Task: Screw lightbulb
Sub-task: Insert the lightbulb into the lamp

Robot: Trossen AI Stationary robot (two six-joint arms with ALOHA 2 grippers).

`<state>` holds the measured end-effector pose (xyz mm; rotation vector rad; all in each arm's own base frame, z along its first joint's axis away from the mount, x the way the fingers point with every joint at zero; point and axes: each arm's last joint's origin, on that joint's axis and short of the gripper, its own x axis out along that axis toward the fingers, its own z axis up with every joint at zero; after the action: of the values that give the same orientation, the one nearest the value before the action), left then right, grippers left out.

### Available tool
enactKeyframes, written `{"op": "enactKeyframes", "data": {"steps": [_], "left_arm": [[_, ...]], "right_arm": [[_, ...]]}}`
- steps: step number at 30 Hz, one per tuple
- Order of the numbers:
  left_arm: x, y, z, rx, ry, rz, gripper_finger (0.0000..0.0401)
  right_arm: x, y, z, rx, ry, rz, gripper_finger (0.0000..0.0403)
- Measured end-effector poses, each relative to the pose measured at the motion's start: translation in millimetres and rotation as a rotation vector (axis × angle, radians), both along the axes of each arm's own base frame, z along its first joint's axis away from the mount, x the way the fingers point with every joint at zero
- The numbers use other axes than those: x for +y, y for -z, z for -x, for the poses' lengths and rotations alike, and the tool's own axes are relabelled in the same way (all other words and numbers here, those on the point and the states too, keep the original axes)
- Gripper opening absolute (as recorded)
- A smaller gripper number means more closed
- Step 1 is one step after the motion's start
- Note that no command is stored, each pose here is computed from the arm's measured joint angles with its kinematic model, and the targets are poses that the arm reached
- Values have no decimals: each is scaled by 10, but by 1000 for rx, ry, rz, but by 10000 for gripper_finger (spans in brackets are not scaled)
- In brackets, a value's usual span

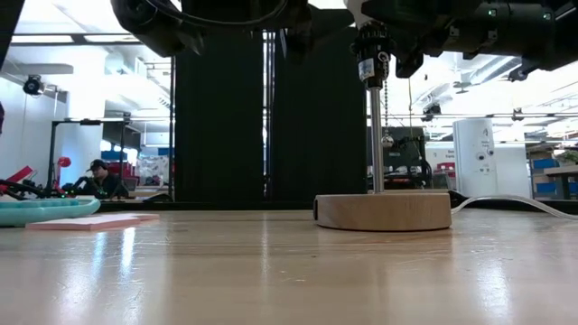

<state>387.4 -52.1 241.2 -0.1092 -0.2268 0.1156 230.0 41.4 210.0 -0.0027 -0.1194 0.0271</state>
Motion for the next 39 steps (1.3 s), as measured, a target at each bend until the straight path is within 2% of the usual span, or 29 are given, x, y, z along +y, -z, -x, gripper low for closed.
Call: {"op": "enactKeyframes", "data": {"steps": [13,17,21,33,39], "left_arm": [[54,72,-40,25,10,-34,304],[38,-13,-118,0,20,-62,304],[35,-22,-195,47,17,-92,304],[56,-59,-200,5,13,-69,304],[59,-59,-185,-15,15,-57,287]], "right_arm": [[-4,5,0,3,6,4,147],[-4,5,0,3,7,5,146],[-4,6,0,5,7,4,142],[-4,7,0,5,8,4,146],[-4,8,-1,6,8,4,150]]}}
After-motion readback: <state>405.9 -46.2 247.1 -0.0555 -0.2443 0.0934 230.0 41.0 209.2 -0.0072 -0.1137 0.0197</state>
